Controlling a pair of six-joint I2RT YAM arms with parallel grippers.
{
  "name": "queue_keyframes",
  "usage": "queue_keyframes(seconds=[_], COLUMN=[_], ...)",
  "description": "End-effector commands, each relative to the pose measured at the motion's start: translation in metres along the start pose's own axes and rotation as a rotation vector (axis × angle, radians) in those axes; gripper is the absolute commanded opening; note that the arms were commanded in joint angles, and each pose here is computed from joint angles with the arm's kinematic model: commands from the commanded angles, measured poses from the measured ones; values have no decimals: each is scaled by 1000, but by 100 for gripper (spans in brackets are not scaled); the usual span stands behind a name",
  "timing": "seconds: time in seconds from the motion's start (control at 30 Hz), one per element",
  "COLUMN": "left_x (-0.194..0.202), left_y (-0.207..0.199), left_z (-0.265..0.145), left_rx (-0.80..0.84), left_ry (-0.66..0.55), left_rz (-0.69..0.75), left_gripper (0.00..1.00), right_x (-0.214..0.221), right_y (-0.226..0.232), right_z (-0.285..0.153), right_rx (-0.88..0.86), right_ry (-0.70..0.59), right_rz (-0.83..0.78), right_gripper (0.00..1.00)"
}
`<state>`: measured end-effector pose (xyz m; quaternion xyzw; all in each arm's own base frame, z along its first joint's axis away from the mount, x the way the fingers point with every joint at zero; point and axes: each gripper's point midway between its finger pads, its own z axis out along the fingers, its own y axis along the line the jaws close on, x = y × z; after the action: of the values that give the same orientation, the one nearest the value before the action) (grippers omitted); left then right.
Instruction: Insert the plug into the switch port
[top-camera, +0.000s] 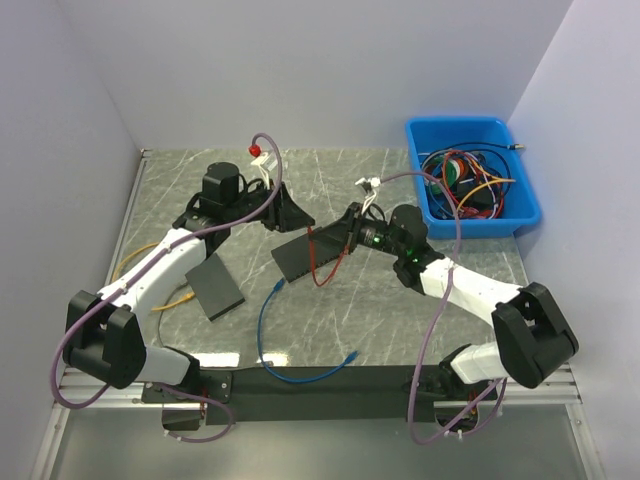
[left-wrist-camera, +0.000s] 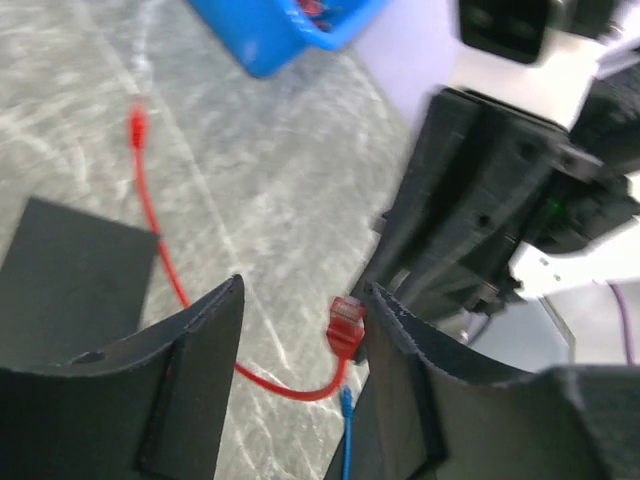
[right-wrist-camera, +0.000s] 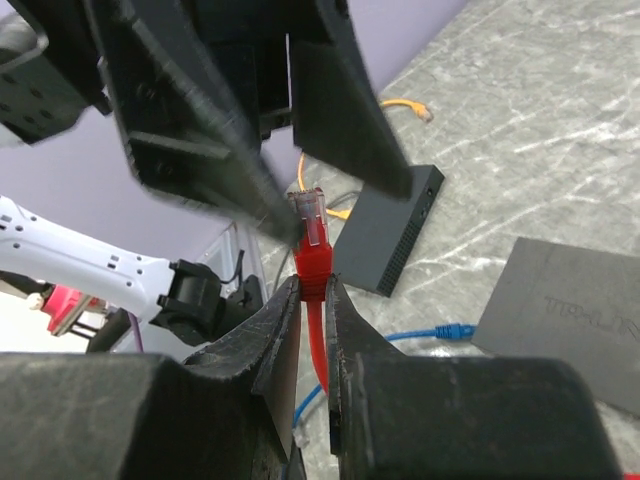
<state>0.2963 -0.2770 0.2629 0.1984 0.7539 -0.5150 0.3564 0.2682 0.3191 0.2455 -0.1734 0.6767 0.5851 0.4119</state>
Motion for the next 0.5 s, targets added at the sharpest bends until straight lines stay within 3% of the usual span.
queue_keyframes(seconds=[0.0, 0.2, 0.33, 0.43, 0.47], left_x=[-21, -32, -36, -26, -12], left_y=[11, 65, 112, 145, 158], left_z=[-5, -11, -31, -42, -41], left_rx=[-130, -422, -703, -876, -912], left_ry=[-57, -103, -131, -85, -31], left_rz=[42, 15, -29, -73, -98], left_gripper=[57, 57, 56, 55, 54], right_x=[-15, -4, 2, -1, -19], right_y=[9, -13, -42, -49, -49], right_z=[-9, -37, -60, -80, -91], right_rx=[-1, 141, 344, 468, 537], right_ry=[-68, -80, -63, -56, -110], right_rz=[-71, -64, -61, -102, -150], right_gripper=[0, 0, 0, 0, 0])
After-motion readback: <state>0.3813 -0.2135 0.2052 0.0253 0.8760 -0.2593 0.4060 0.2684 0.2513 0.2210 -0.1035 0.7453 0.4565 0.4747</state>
